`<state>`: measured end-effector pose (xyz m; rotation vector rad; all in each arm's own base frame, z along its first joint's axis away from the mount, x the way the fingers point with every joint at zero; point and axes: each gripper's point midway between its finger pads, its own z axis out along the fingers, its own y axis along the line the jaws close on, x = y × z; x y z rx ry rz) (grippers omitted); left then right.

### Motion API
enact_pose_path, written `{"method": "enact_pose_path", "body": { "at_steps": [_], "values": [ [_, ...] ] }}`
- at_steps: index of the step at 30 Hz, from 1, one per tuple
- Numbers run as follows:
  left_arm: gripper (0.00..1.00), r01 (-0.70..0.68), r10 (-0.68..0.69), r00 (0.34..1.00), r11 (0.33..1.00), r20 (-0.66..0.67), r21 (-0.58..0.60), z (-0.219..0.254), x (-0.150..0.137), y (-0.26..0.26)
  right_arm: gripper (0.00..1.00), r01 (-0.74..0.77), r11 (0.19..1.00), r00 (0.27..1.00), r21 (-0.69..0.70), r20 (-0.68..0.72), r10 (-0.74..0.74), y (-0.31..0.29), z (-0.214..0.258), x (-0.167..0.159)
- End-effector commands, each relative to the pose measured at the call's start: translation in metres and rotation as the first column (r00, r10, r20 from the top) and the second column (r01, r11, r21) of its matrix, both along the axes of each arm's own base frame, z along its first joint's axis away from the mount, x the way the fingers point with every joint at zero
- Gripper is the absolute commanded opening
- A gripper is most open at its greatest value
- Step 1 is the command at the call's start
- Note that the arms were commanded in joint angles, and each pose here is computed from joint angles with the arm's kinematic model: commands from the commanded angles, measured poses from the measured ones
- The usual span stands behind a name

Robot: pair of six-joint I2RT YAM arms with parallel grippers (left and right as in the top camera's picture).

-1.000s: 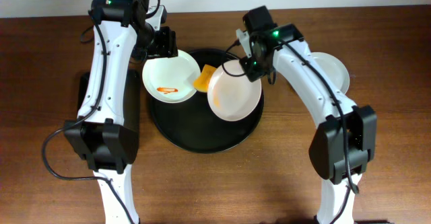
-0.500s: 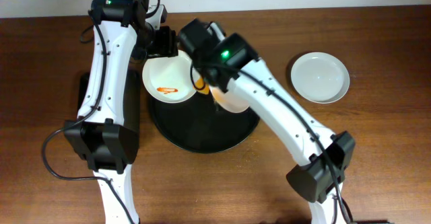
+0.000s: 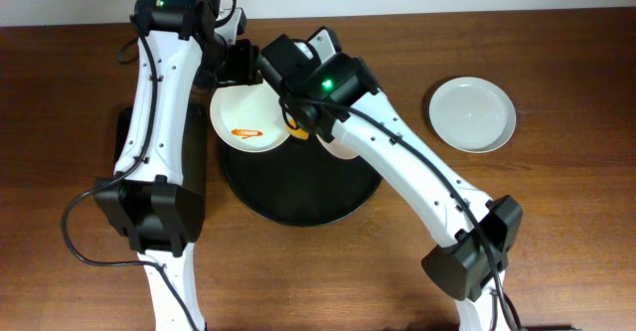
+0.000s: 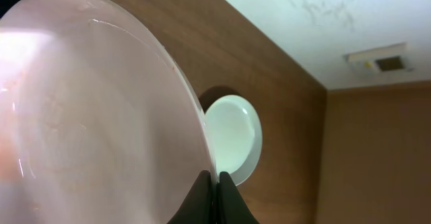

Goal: Clean dirty plates on tray and stack at the side
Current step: 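Swing the held plate right with the right gripper toward the cleaned plate, then lower the plate onto the cleaned plate on the table and release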

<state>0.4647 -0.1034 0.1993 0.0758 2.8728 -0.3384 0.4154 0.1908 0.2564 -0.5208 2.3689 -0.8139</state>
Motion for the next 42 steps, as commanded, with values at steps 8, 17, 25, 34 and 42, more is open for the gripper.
{"method": "enact_pose_path", "body": {
  "at_steps": [8, 17, 25, 34, 42],
  "values": [
    [0.66, 0.014, -0.014, 1.0, 1.0, 0.026, -0.002, 0.012, -0.002, 0.003, 0.04, 0.181, 0.961, 0.983, 0.21, -0.06, -0.172, -0.046, -0.011, 0.016],
    [0.67, 0.013, -0.013, 1.0, 1.0, 0.023, -0.002, 0.012, -0.003, 0.003, 0.04, 0.331, 0.912, 0.943, 0.241, -0.067, -0.325, -0.112, -0.013, 0.035],
    [0.66, 0.014, -0.014, 1.0, 1.0, 0.023, -0.001, 0.012, -0.003, 0.003, 0.04, 0.533, 0.476, 0.846, 0.7, -0.434, -0.309, -0.272, -0.085, 0.053],
    [0.66, 0.014, -0.014, 1.0, 1.0, 0.023, -0.001, 0.012, -0.003, 0.003, 0.04, 0.595, 0.394, 0.804, 0.701, -0.524, -0.282, -0.315, -0.191, 0.042],
    [0.66, 0.014, -0.014, 1.0, 1.0, 0.023, -0.001, 0.012, -0.003, 0.003, 0.04, 0.626, 0.464, 0.779, 0.626, -0.511, -0.363, -0.337, -0.211, 0.036]
  ]
}}
